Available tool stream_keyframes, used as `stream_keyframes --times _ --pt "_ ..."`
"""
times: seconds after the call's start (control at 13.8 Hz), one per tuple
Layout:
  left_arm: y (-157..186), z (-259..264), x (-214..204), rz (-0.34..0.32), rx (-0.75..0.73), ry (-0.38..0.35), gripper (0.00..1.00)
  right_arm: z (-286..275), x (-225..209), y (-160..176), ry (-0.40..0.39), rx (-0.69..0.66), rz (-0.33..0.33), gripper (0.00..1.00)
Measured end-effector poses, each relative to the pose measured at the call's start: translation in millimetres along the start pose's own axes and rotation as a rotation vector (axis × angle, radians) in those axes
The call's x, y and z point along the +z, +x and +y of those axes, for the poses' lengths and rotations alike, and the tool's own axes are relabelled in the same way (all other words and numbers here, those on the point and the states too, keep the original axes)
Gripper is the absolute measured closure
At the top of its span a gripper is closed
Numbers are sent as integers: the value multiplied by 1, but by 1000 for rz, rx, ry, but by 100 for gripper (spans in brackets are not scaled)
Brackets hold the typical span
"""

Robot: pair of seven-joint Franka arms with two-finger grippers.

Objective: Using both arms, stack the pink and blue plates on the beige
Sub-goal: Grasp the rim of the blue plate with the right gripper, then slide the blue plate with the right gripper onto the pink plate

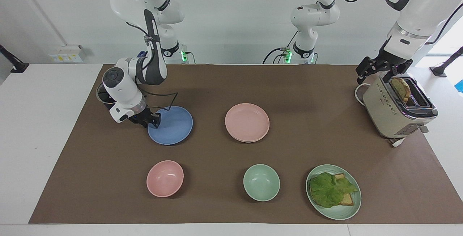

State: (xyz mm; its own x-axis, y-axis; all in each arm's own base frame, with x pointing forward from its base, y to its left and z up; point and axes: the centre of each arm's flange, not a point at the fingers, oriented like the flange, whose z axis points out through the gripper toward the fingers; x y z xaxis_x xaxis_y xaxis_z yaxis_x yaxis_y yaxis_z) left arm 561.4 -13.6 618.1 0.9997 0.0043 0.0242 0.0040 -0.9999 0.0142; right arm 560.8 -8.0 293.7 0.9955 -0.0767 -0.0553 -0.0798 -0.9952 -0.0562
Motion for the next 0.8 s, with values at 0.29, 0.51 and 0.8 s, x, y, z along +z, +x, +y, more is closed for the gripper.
stream_keyframes --times 0.29,0.51,0.8 --pt "0 0 0 0 0 0 0 -1 -10 -1 6 -9 -1 87" --pt "0 1 0 0 2 0 0 -4 -30 2 13 -51 -38 89" --pt "0 1 0 0 2 0 0 -9 -77 8 24 -110 -52 94"
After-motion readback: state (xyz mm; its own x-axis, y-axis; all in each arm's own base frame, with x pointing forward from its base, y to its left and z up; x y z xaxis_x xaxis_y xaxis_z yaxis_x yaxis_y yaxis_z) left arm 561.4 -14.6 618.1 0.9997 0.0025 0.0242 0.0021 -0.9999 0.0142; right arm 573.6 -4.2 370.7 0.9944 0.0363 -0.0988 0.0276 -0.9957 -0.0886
